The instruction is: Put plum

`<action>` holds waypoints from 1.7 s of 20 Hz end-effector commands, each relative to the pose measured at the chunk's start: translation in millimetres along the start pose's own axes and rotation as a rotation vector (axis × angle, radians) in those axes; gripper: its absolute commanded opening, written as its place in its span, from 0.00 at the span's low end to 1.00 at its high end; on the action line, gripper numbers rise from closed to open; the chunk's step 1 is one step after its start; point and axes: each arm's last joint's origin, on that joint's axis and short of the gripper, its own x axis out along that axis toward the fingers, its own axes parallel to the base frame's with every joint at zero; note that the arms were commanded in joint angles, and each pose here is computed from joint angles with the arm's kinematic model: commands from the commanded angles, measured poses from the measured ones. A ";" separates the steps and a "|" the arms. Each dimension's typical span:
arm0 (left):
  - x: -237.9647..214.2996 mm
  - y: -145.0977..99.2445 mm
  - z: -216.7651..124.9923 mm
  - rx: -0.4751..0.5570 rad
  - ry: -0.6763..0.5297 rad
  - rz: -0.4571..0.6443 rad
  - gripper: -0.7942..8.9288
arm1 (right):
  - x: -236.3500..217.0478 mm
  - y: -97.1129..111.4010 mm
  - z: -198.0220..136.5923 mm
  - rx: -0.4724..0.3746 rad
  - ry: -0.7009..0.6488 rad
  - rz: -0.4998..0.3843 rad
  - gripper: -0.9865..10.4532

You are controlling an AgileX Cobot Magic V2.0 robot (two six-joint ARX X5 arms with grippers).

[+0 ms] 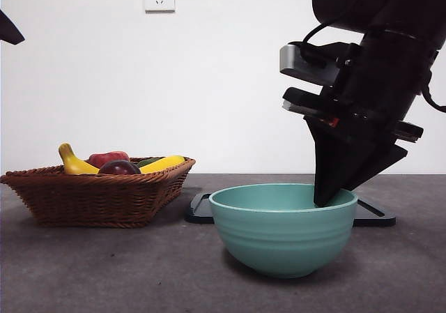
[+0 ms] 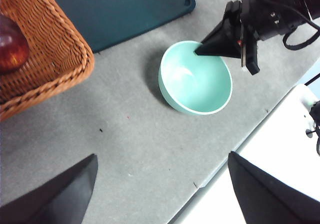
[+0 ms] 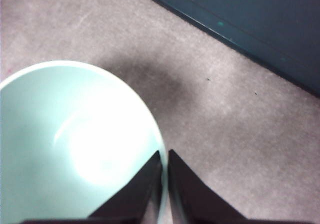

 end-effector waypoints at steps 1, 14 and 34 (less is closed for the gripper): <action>-3.1 -2.4 5.1 0.025 -0.016 -0.008 0.50 | 3.6 1.7 1.9 0.003 -0.001 0.003 0.10; -3.1 -2.4 4.7 0.023 -0.012 -0.008 0.50 | 3.3 1.2 -0.2 0.012 0.021 -0.004 0.30; -3.1 -2.4 4.7 0.023 -0.012 -0.008 0.50 | -177.3 19.1 -18.6 -0.018 -0.343 -0.019 0.30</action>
